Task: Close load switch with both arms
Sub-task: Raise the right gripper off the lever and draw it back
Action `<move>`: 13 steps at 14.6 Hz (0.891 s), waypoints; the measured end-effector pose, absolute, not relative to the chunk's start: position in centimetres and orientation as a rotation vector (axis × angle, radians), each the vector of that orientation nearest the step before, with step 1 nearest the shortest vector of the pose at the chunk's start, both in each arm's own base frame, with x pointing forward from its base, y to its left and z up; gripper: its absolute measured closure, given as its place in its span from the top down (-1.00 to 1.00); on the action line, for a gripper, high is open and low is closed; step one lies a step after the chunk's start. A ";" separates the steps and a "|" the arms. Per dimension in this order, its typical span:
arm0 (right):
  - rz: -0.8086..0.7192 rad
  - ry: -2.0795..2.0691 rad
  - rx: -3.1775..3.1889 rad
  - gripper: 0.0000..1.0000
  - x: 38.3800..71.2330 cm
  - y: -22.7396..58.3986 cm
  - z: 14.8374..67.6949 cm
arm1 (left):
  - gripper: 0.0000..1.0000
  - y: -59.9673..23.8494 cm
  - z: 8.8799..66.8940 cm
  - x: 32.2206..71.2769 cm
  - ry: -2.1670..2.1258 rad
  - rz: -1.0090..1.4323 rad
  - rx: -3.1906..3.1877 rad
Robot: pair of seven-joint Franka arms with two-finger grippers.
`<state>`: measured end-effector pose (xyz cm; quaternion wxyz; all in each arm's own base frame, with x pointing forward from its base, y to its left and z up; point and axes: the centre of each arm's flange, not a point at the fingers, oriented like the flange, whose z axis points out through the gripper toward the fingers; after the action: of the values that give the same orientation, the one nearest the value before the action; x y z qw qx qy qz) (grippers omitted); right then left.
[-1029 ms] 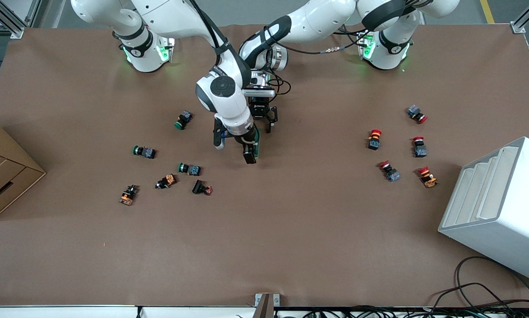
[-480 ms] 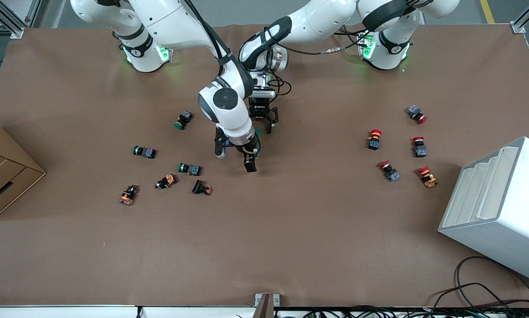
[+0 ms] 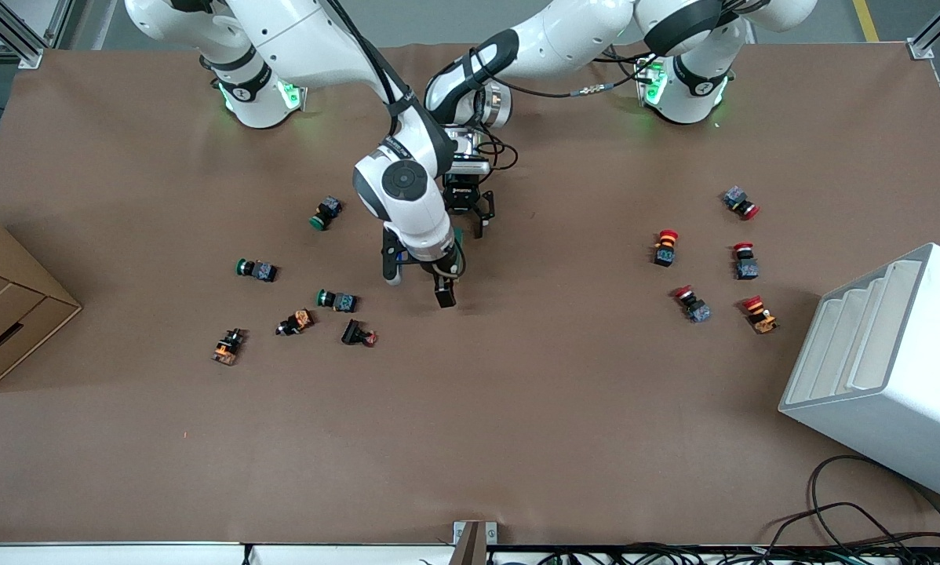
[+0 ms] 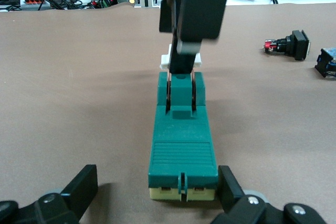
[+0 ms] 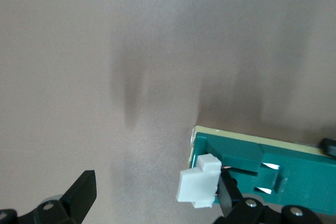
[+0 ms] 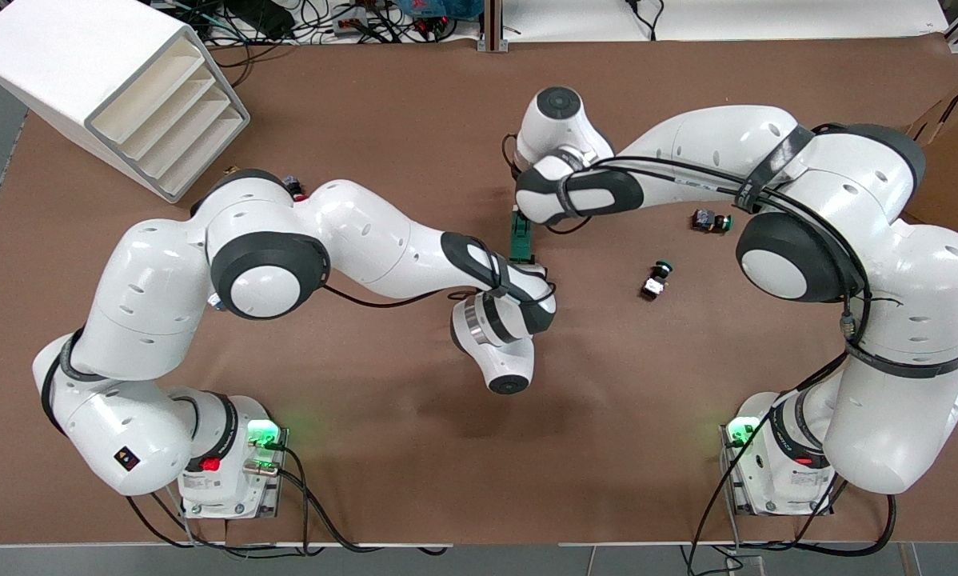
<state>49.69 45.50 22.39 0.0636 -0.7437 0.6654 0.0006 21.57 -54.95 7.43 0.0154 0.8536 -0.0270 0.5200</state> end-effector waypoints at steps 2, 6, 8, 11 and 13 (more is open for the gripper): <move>-0.004 1.998 -2.318 1.00 52.8 44.3 24.9 | 1.00 -54.9 7.4 21.6 -0.084 1.618 2.656; 0.028 1.909 -2.477 1.00 58.5 38.2 30.8 | 1.00 -54.9 7.4 21.6 -0.084 1.618 2.656; 0.054 1.820 -2.568 1.00 60.2 34.2 33.3 | 1.00 -54.9 7.4 21.6 -0.084 1.618 2.656; 0.094 1.621 -2.707 1.00 62.2 28.0 36.8 | 1.00 -54.9 7.4 21.6 -0.083 1.618 2.656; 0.126 1.436 -2.812 1.00 63.0 24.0 38.5 | 1.00 -55.0 7.5 21.7 -0.080 1.619 2.655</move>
<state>63.02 24.02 38.54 -0.0093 -0.8899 0.4543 0.0400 21.72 -54.96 7.46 0.0152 0.8534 -0.0258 0.5205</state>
